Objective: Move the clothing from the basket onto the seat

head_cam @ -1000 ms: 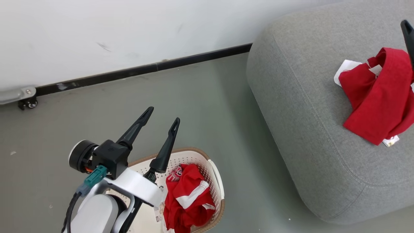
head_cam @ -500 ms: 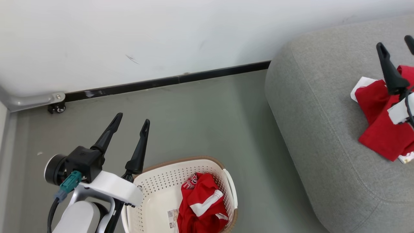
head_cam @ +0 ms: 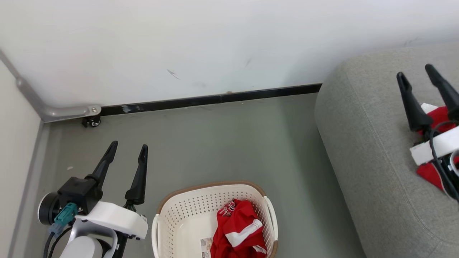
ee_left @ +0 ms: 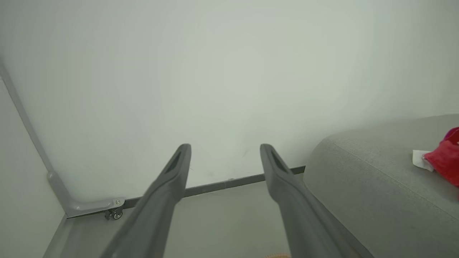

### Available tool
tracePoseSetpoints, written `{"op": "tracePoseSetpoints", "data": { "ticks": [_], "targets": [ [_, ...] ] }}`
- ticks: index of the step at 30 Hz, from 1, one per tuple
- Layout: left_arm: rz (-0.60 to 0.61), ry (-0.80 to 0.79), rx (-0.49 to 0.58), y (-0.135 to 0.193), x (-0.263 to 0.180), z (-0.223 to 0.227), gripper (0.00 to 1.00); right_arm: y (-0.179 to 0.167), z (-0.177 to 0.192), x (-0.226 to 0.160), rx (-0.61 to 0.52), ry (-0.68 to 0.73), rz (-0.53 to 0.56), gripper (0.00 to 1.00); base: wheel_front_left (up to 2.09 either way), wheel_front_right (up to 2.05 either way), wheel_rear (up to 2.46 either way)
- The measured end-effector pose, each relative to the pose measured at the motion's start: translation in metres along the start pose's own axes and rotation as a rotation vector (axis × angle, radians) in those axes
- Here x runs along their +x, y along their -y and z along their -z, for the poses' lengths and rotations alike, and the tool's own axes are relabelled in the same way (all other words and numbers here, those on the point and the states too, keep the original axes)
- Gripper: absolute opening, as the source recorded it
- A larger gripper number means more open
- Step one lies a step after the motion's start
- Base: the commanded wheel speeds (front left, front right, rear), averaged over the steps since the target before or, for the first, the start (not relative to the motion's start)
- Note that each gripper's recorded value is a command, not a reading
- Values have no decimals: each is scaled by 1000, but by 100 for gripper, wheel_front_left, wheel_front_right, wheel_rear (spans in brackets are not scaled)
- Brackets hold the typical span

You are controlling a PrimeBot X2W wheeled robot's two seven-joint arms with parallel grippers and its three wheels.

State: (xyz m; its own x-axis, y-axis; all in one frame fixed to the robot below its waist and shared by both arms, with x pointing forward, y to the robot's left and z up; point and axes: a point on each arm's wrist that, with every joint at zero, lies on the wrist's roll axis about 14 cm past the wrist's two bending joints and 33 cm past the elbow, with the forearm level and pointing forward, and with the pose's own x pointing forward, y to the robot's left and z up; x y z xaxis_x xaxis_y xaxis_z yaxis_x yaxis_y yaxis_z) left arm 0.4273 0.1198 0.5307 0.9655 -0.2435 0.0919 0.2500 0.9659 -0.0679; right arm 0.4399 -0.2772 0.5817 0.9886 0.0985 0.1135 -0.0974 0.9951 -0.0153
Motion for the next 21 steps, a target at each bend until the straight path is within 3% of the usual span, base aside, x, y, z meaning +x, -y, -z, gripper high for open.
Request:
{"op": "tracePoseSetpoints", "data": {
  "ticks": [12,21],
  "targets": [
    [-148,2,-21,-36,-33,0,100,-28,29,-17,80,-33,-27,100,0,0,0],
    [-212,-12,-55,-47,-52,7,100,-39,23,-21,180,32,3,100,0,0,0]
  ]
}}
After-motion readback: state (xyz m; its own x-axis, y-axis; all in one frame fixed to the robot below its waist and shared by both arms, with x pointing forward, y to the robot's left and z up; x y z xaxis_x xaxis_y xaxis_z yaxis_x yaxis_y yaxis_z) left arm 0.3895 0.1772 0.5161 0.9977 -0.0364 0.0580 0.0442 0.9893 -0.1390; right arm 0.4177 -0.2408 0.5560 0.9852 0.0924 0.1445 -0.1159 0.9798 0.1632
